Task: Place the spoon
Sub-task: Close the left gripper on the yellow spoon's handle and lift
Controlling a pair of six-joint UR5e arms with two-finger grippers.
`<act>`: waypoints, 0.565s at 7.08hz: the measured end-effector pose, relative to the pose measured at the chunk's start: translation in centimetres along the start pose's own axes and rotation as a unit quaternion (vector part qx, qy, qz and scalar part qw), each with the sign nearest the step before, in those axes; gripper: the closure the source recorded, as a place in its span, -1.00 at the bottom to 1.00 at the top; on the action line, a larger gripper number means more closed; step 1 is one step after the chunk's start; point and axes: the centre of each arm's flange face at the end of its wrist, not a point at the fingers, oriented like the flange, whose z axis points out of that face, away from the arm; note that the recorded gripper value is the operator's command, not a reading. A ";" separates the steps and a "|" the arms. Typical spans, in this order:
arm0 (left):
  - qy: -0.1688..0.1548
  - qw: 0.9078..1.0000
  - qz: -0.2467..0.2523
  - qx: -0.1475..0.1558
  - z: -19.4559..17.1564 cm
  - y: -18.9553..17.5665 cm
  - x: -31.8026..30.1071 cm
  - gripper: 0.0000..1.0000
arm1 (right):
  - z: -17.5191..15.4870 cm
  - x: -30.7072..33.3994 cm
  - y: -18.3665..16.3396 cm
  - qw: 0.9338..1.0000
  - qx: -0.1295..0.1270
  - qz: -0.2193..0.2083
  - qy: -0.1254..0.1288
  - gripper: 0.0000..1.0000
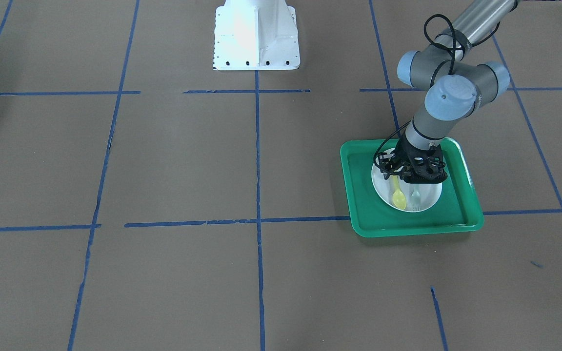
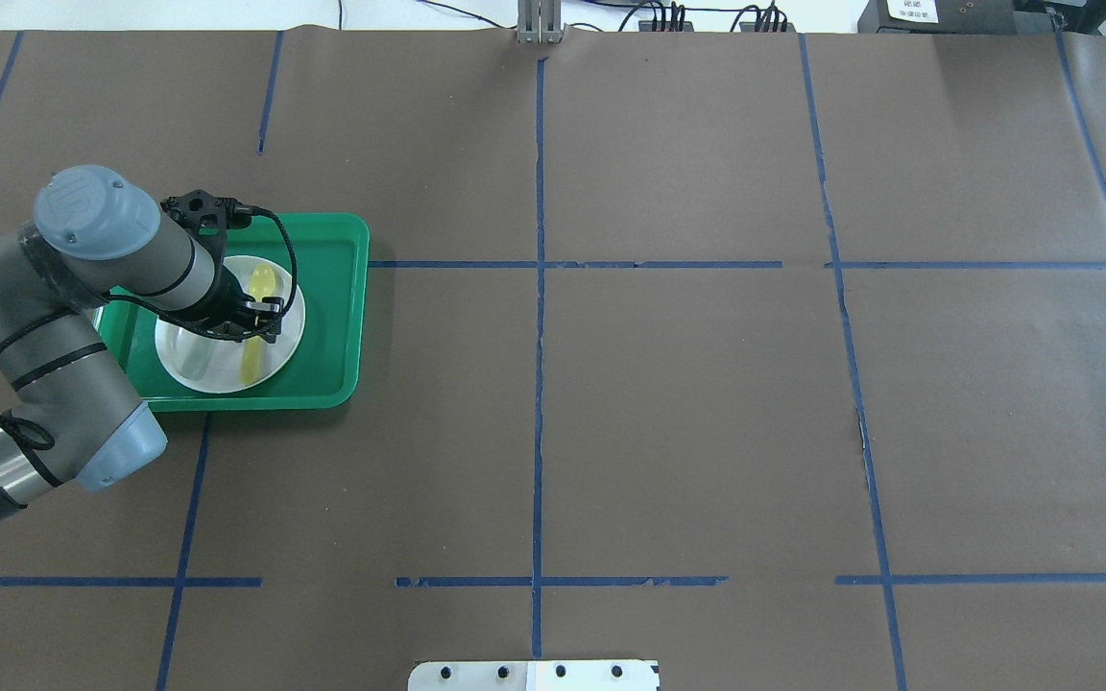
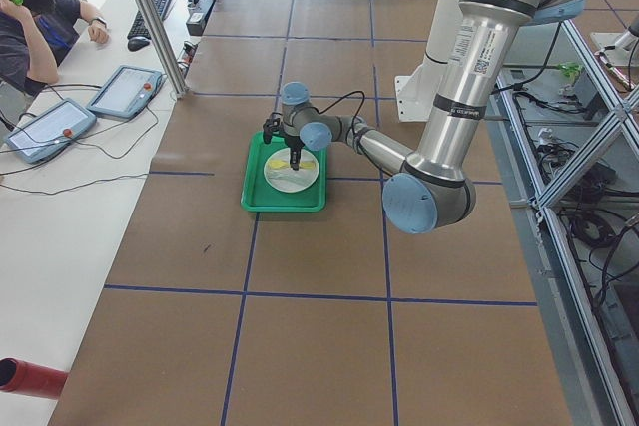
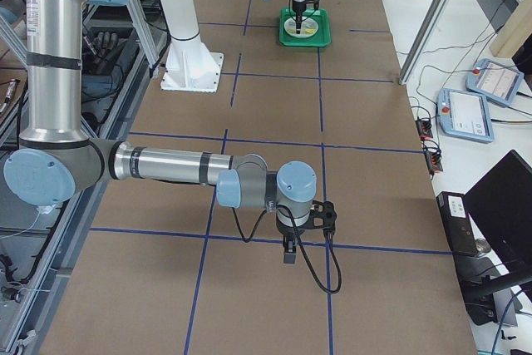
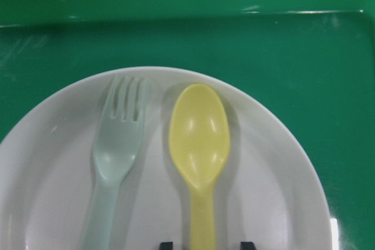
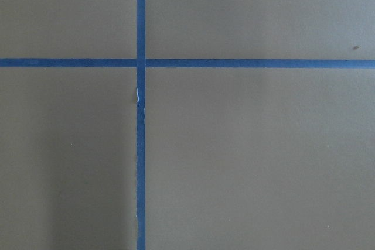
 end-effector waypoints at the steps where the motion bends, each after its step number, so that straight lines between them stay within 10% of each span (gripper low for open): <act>1: -0.001 1.000 0.000 -0.001 0.1 0.0 -0.1 0.16 | 0.0 0.0 0.0 1.000 0.000 0.000 0.000 -1.00; 4: -0.001 1.000 -0.001 -0.002 0.1 0.1 -0.3 0.73 | 0.0 0.0 0.0 1.000 0.000 0.000 0.000 -1.00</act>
